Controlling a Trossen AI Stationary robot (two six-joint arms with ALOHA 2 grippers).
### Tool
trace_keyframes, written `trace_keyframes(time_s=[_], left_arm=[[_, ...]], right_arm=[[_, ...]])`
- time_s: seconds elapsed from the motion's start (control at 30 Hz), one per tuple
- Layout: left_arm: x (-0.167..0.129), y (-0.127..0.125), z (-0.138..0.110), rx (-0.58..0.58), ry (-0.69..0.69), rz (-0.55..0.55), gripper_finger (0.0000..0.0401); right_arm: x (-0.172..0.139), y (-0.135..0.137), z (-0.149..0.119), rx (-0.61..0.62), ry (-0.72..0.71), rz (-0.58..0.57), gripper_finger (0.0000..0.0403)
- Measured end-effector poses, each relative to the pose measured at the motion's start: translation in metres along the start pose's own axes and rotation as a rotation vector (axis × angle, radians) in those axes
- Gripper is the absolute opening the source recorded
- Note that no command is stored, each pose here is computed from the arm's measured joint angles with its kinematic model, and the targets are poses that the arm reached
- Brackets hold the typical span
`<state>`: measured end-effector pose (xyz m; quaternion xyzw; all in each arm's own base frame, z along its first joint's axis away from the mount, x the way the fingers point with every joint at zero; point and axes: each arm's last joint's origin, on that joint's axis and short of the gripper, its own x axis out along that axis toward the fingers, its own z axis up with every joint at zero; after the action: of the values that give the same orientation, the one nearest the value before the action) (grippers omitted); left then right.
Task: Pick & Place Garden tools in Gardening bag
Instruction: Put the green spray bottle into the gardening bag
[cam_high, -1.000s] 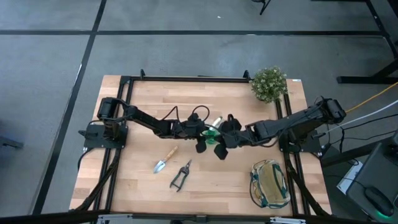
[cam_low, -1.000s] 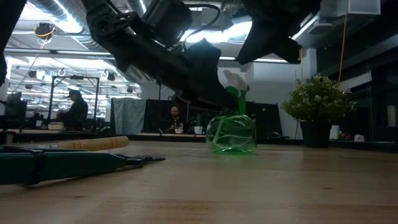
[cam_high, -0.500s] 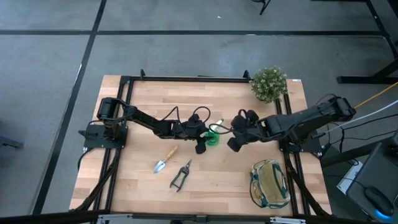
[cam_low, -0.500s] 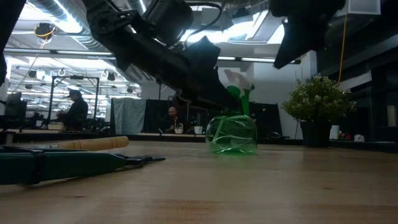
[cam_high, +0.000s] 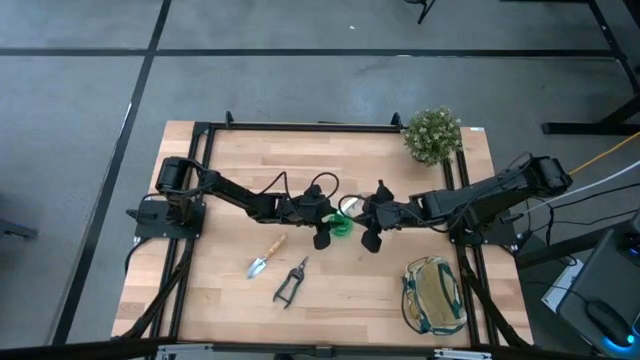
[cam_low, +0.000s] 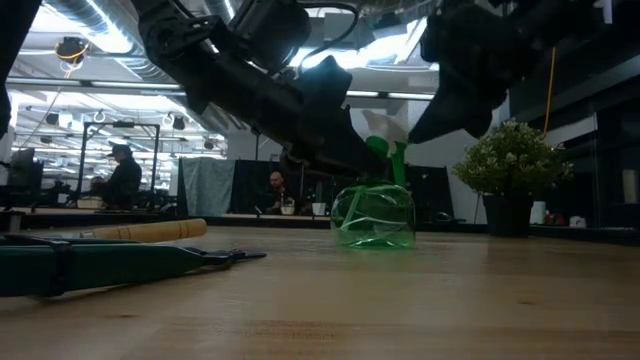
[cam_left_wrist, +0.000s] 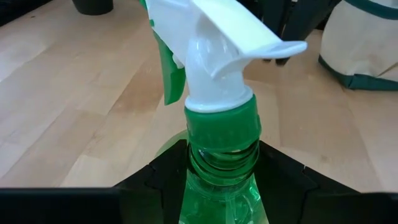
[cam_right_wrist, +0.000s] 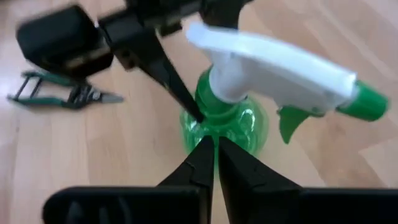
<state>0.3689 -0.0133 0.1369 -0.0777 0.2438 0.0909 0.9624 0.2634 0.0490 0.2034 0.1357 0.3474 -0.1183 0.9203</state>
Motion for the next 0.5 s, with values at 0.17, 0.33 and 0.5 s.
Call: trace_keyframes(time_s=[0.17, 0.33, 0.5], left_arm=[[0.000, -0.001, 0.000, 0.001, 0.001, -0.004, 0.0158], [0.000, -0.001, 0.000, 0.001, 0.002, -0.010, 0.0161], [0.000, -0.001, 0.000, 0.001, 0.002, -0.011, 0.0159]], right_arm=[[0.008, -0.009, -0.004, 0.032, -0.007, 0.101, 0.0035], [0.011, -0.018, -0.002, 0.059, -0.009, 0.119, 0.0068], [0.012, -0.023, 0.001, 0.075, -0.020, 0.109, 0.0118]])
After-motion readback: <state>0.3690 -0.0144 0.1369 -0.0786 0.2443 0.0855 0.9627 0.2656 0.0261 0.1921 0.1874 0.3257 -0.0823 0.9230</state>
